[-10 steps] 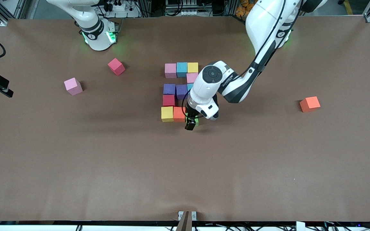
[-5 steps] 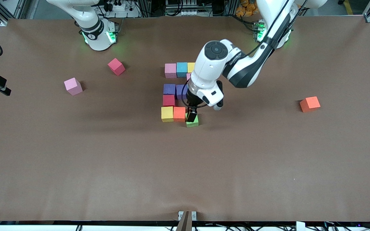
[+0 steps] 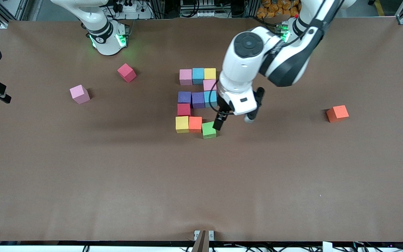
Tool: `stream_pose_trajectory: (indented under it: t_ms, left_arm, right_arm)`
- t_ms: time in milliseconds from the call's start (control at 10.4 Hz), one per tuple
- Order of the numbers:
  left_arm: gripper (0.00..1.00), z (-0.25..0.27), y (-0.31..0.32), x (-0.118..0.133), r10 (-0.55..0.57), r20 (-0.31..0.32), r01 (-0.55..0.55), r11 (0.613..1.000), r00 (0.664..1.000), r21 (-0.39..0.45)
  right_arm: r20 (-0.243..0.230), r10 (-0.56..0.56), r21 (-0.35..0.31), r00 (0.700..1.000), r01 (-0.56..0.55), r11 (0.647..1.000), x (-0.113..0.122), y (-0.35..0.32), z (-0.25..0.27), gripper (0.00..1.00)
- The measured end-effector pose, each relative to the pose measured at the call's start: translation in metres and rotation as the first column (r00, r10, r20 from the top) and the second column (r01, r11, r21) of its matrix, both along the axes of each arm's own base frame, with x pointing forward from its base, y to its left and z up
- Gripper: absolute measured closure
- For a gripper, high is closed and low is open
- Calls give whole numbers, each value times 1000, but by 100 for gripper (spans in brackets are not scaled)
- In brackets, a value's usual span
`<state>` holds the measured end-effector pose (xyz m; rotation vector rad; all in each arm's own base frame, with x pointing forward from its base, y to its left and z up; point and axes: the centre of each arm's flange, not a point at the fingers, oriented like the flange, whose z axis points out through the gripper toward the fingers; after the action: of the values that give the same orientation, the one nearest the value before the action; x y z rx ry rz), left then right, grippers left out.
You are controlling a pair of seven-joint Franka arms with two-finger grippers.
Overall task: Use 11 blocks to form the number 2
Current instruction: 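Open the left gripper and lift it away from the green cube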
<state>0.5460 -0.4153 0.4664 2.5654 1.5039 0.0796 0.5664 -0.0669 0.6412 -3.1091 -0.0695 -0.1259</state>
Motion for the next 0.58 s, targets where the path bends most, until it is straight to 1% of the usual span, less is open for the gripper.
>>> stream_pose_trajectory:
  t_ms: [96, 288, 480, 576]
  left_arm:
    - [0, 14, 20, 7, -79, 8, 79, 997, 997, 26]
    - [0, 37, 46, 11, -210, 14, 209, 976, 977, 67]
    - [0, 59, 77, 19, -307, 30, 303, 948, 951, 97]
    - [0, 70, 100, 24, -343, 25, 338, 934, 939, 116]
  right_arm:
    - [0, -1, 0, 1000, 1, 1000, 0, 0, 0, 0]
    - [0, -2, 0, 1000, 2, 1000, 0, -1, 0, 0]
    - [-2, -2, 0, 1000, 2, 1000, 0, -1, 0, 0]
    - [-3, -2, 0, 1000, 2, 1000, 0, -1, -1, 0]
